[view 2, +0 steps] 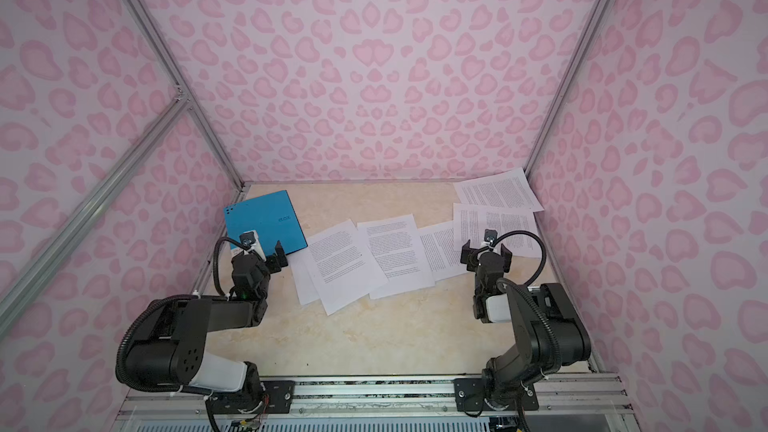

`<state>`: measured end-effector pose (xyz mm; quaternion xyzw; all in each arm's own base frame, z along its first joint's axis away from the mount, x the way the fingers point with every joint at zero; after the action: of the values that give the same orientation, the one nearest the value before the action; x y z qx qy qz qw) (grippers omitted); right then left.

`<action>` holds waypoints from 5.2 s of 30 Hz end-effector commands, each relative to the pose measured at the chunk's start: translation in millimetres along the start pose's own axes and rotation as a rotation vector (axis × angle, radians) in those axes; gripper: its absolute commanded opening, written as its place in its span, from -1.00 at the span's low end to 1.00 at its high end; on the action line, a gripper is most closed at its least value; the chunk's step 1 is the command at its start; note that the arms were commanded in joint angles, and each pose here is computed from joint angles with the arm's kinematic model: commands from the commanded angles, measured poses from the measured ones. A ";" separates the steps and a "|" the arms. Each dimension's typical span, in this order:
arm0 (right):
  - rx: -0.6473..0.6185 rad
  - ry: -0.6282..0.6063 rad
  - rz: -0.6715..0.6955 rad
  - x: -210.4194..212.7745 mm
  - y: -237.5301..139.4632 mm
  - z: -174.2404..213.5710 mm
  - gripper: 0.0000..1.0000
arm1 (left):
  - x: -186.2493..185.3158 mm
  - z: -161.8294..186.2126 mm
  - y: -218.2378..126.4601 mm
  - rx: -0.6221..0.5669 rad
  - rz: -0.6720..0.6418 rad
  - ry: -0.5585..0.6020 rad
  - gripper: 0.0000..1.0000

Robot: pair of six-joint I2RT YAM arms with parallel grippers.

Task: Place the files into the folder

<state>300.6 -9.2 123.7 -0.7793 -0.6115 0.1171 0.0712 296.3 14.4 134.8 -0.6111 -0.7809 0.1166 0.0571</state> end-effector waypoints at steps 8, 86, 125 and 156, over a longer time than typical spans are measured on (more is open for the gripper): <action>-0.024 -0.005 0.015 0.3 -1.9 -1.4 0.98 | -0.7 -5.3 -0.8 -0.029 0.011 0.007 0.95; 0.341 0.336 -0.769 163.1 -80.5 -28.4 0.97 | 28.4 5.5 0.2 0.376 0.176 -1.333 1.00; 0.432 0.314 -0.831 182.8 -69.4 -14.6 0.96 | 48.3 37.7 68.6 0.165 0.319 -1.466 0.59; 0.387 0.268 -0.850 184.6 -80.4 -29.2 0.93 | 33.7 19.1 -54.4 0.301 0.452 -1.414 -0.92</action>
<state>274.6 191.0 153.8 -0.4348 -0.8294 0.0836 0.3406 244.9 36.3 129.0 -0.5130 -0.4546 0.5917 -0.4243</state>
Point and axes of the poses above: each gripper's point midway between its finger pads, its own y axis out along the fingers, its own x axis along the line the jaws close on, z = x × y, the point moved 9 cm from there along -y, back along the fingers, and after that the axes turned 2 degrees about -y, right-handed, at the moved point
